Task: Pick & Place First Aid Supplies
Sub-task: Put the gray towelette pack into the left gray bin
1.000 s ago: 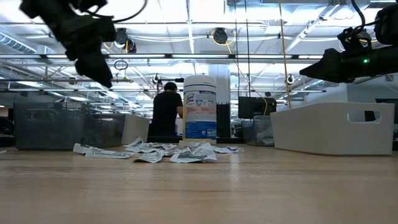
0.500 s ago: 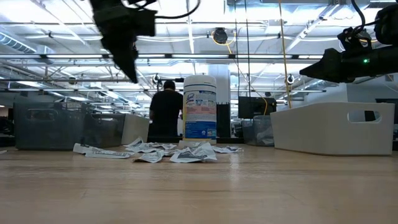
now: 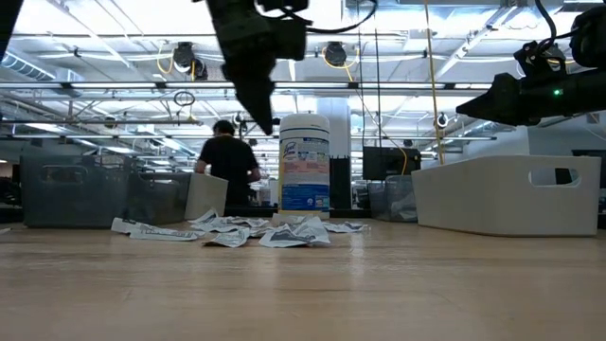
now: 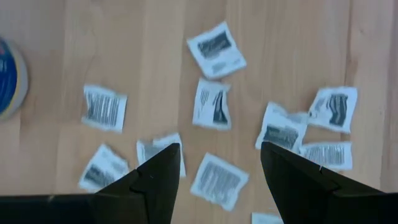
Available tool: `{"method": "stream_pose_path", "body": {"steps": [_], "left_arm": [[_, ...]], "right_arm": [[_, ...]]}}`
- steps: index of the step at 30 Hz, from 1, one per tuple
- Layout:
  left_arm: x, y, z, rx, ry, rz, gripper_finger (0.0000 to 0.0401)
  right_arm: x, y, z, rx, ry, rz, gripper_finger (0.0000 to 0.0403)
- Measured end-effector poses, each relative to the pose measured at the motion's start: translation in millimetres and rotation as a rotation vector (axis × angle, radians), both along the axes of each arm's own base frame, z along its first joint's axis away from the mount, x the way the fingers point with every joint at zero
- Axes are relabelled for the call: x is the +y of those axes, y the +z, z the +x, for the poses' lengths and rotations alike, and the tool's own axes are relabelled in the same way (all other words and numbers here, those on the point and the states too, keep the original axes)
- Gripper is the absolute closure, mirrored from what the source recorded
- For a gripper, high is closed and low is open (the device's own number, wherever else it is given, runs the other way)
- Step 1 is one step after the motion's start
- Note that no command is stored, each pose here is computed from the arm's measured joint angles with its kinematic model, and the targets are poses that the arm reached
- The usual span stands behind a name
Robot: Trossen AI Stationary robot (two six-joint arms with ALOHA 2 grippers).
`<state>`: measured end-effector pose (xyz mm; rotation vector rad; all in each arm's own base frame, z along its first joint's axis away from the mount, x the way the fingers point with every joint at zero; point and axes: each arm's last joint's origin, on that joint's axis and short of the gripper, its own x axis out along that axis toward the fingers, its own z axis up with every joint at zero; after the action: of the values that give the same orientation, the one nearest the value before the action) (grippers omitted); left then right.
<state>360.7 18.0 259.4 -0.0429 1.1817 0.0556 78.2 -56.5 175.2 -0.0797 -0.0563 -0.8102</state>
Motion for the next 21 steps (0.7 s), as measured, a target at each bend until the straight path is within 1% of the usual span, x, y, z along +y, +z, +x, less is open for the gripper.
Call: {"method": "stream_pose_path", "body": {"steps": [4,7,13,15,21], "left_arm": [[0.8,-5.1,18.3,0.005,-0.011,0.004,0.0171],[1.1,-14.3,27.3,0.028,0.002,0.0,0.0171],[-2.7,-46.6,33.7,0.161,0.04,0.113,0.0171],[-4.5,-54.1,36.7,0.172,0.054,0.112,0.0171],[-13.1,-73.3,43.8,0.198,0.047,0.113,0.0171]], "right_arm": [[0.0,0.0,0.0,0.0,0.0,0.0,0.0165],[0.0,0.0,0.0,0.0,0.0,0.0,0.0165],[0.0,0.0,0.0,0.0,0.0,0.0,0.0165],[0.0,0.0,0.0,0.0,0.0,0.0,0.0165],[0.0,0.0,0.0,0.0,0.0,0.0,0.0165]]}}
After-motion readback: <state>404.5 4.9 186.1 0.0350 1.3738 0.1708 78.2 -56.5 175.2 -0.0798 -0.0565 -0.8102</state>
